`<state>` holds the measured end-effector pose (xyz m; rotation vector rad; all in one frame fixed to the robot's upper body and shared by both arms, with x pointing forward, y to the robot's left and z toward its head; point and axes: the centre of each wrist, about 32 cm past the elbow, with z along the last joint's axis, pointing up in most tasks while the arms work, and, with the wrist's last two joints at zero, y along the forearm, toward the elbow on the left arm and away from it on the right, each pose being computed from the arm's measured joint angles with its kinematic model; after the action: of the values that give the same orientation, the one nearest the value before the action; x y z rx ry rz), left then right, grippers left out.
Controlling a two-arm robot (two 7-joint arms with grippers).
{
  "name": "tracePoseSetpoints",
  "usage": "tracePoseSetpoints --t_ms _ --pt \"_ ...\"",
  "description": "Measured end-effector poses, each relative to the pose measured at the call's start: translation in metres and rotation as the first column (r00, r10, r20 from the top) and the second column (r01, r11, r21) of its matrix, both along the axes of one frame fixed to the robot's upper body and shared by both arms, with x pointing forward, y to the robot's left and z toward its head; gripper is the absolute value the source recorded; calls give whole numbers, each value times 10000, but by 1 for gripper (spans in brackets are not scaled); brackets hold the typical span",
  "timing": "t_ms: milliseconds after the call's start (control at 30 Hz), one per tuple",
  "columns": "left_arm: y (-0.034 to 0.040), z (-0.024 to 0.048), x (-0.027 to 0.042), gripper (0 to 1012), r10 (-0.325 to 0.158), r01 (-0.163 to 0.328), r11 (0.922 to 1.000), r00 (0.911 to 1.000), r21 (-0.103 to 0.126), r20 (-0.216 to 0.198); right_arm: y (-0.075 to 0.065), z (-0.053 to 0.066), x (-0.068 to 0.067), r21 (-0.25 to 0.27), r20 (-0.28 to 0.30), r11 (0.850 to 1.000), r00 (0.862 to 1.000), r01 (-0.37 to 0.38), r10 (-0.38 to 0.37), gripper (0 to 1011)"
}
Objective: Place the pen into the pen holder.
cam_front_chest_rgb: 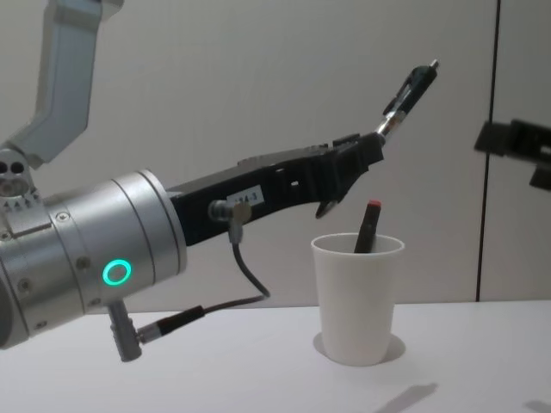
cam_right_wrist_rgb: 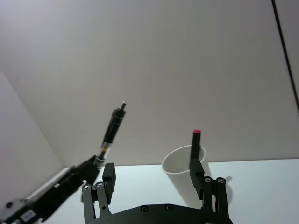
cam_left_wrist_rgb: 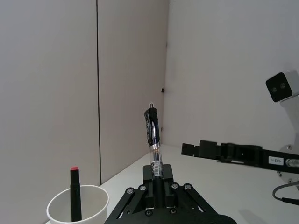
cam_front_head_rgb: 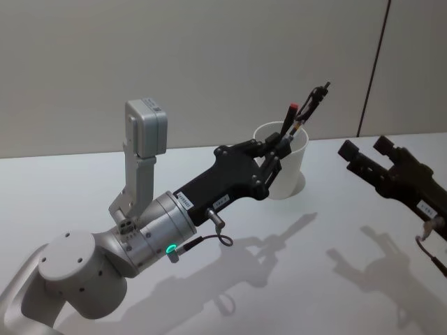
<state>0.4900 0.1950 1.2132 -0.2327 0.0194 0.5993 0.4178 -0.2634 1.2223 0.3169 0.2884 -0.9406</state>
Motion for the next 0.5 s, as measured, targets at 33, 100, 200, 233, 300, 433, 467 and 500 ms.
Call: tracePoseSetpoints --t_ms 33,100,200,233,300,433,467,500 --pt "0 0 0 121 -1 1 10000 10000 0 0 -1 10 -1 112 -47 9999 10000 -73 74 1001" --pt "-1 0 1 121 -3 3 10000 10000 -2 1 -2 41 1 497 -219 9982 9992 -327 338 1001" --pt "-1 1 1 121 -8 8 10000 10000 -2 4 2 87 10 963 -405 9933 9968 -644 686 1001" --pt "-1 1 1 121 -8 8 10000 10000 -3 4 4 93 12 1082 -475 9915 9959 -717 772 1001" --pt "-1 1 1 121 -9 9 10000 10000 -2 4 14 121 21 1366 -589 9866 9935 -889 977 1001" --pt "-1 1 1 121 -12 12 10000 10000 -3 6 56 186 48 2055 -897 9706 9851 -1257 1466 1001" --pt "-1 1 1 121 -12 12 10000 10000 -2 6 65 194 54 2166 -971 9676 9833 -1298 1537 1001" --pt "-1 1 1 121 -12 12 10000 10000 -2 6 74 203 59 2226 -994 9659 9825 -1324 1576 1001"
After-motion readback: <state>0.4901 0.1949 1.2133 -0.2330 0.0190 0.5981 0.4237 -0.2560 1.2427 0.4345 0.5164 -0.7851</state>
